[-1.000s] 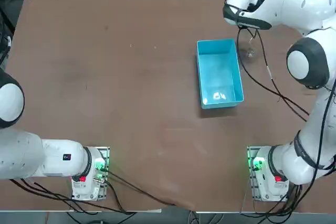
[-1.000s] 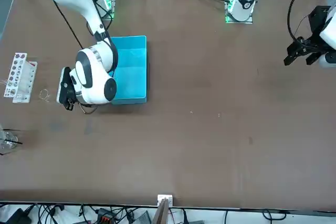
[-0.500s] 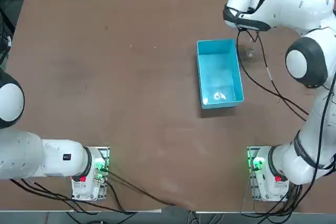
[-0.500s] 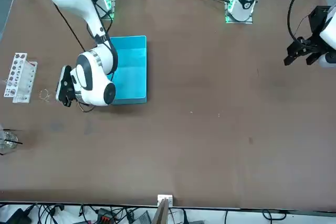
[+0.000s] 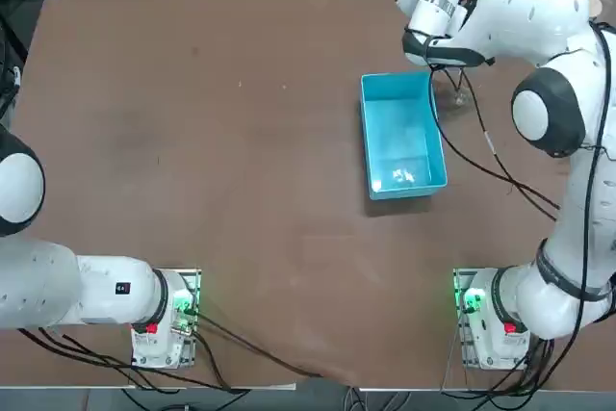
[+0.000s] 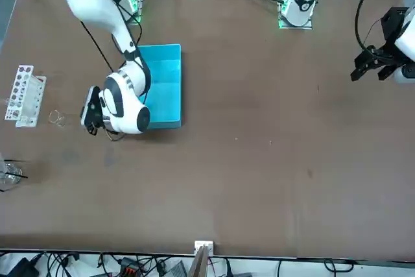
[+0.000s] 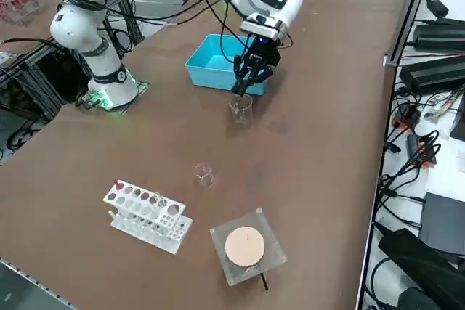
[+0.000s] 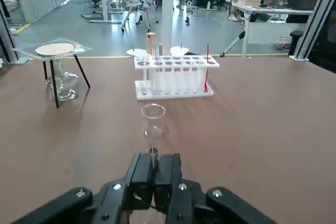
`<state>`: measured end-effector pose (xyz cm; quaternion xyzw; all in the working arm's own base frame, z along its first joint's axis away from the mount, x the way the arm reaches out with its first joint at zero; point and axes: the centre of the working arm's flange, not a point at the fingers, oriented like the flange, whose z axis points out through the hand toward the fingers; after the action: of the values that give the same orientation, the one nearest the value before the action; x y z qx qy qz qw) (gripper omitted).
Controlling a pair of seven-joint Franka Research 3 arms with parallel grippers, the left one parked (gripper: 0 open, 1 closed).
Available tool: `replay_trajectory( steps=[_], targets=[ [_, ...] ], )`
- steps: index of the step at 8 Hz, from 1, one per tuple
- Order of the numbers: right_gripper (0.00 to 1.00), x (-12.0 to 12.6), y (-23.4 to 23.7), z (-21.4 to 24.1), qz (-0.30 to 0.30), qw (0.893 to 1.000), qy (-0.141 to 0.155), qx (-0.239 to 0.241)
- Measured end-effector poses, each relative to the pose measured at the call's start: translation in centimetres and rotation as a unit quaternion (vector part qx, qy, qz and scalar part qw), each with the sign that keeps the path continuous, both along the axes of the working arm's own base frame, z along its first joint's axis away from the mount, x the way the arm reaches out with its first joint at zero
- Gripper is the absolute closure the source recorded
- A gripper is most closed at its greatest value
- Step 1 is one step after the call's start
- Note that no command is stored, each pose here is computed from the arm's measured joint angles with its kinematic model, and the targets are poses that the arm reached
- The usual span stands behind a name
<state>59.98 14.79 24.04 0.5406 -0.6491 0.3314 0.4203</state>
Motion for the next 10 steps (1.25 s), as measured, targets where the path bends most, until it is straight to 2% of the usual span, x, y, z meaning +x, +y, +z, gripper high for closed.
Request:
replay_trajectory(
  steps=[4, 6, 8, 10],
  targets=[
    [0.94, -0.5, 0.4, -3.0, -0.016, 1.000, -0.008, 0.007],
    [0.86, -0.7, 0.4, -3.1, -0.021, 1.000, -0.005, 0.010],
    [0.51, -1.0, 0.1, -3.0, -0.030, 1.000, 0.003, -0.002],
    [0.15, -1.3, -0.1, -1.6, -0.032, 0.999, 0.033, -0.012]
  ],
)
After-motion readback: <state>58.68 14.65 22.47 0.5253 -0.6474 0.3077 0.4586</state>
